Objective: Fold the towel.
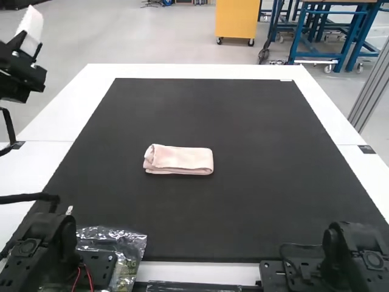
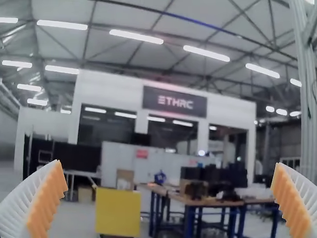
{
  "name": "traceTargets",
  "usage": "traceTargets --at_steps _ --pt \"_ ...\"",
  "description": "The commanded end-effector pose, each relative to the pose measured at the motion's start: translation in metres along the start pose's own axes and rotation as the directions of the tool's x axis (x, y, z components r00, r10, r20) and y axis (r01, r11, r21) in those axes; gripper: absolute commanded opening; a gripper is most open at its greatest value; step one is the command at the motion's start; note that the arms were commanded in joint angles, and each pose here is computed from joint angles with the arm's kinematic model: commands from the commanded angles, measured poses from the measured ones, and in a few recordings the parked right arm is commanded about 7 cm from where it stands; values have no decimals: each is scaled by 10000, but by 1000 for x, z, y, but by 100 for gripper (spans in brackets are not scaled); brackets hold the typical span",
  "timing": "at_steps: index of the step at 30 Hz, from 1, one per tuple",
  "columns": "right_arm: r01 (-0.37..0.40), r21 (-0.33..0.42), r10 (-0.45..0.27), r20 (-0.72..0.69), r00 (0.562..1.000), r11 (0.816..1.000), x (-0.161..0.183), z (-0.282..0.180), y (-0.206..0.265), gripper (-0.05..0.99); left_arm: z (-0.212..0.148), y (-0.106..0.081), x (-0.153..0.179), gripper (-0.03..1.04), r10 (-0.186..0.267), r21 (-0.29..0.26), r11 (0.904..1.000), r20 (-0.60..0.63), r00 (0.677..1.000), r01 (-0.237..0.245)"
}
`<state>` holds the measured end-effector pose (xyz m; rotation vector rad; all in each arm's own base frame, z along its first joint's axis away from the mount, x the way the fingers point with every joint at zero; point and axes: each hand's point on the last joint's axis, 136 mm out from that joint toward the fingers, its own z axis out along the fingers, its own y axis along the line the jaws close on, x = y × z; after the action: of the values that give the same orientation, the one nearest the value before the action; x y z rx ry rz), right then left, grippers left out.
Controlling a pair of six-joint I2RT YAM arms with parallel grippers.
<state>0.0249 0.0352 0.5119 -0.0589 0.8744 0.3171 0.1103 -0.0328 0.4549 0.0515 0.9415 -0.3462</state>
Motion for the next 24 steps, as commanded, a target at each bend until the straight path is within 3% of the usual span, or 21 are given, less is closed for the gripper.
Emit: traceTargets --at_steps 1,5,7,10,13,15,17,18,22,24 --pt "905 2004 -782 -682 9946 9755 14 -7 -38 91 -2 10 -15 97 546 -730 9961 548 9970 -505" --pt "938 2854 -522 -1501 9873 9538 51 -4 -64 91 -4 11 -36 97 2135 -1140 9733 1320 9680 -1991" --pt "916 3516 -405 -1502 9878 9316 64 -3 -80 91 -2 13 -27 97 2248 -1100 9709 1133 9678 -2127" --pt "450 3751 296 -1906 9812 9259 101 1 -91 91 2 17 -1 97 2622 -958 9619 594 9632 -2559" --pt "1142 3175 -121 -3064 9518 9413 148 4 -93 91 4 26 28 97 2614 -985 9607 59 9652 -2596" --pt "1153 2831 -48 -3635 9316 9521 175 2 -92 91 5 36 48 97 2805 -1180 9519 -347 9592 -2827" --pt "1516 2674 -296 -4111 9111 9516 200 0 -96 91 4 47 74 97 2864 -1401 9444 -931 9536 -2973" --pt "1528 2713 -384 -3849 9222 9503 201 3 -98 91 2 52 89 97 2906 -1426 9411 -1217 9491 -3064" --pt "2128 3228 -1110 -3062 9455 9222 205 8 -115 91 -4 67 133 97 3035 -1558 9307 -1758 9365 -3309" --pt "2283 3505 -1285 -2855 9497 9083 214 6 -123 91 -9 77 149 97 3289 -1816 9127 -2051 9218 -3661"
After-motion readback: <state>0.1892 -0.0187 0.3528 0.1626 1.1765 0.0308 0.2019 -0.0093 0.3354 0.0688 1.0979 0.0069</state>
